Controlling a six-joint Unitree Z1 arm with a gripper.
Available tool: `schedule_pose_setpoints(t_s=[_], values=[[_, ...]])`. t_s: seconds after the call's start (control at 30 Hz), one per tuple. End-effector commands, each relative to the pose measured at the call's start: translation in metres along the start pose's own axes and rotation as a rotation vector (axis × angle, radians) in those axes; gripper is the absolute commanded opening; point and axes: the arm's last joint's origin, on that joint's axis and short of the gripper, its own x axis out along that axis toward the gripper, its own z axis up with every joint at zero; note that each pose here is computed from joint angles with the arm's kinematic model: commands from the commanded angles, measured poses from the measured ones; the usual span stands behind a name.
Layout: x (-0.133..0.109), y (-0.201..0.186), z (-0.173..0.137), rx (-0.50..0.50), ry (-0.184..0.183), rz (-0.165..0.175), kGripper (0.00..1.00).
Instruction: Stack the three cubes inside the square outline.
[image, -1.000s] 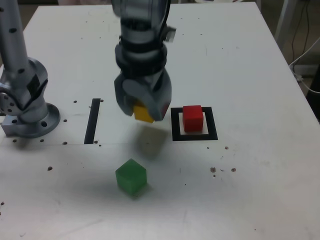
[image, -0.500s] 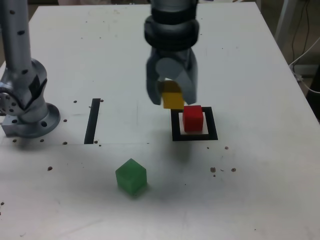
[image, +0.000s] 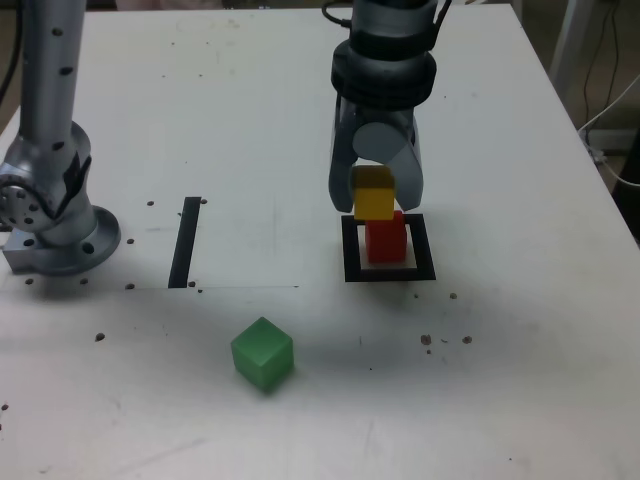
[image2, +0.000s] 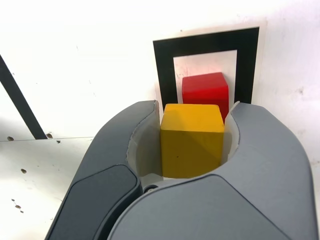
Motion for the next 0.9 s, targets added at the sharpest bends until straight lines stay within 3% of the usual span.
schedule_pose_setpoints(t_s=[0.0,0.33,0.57,0.87], values=[[0.001,0.002,0.001,-0.001,0.005,0.0,0.12],[0.008,0.0,0.008,0.013,0.004,-0.026,0.13],[0.018,0.003,0.015,0.011,0.024,-0.039,0.15],[0.024,0.003,0.022,0.01,0.024,-0.04,0.18]])
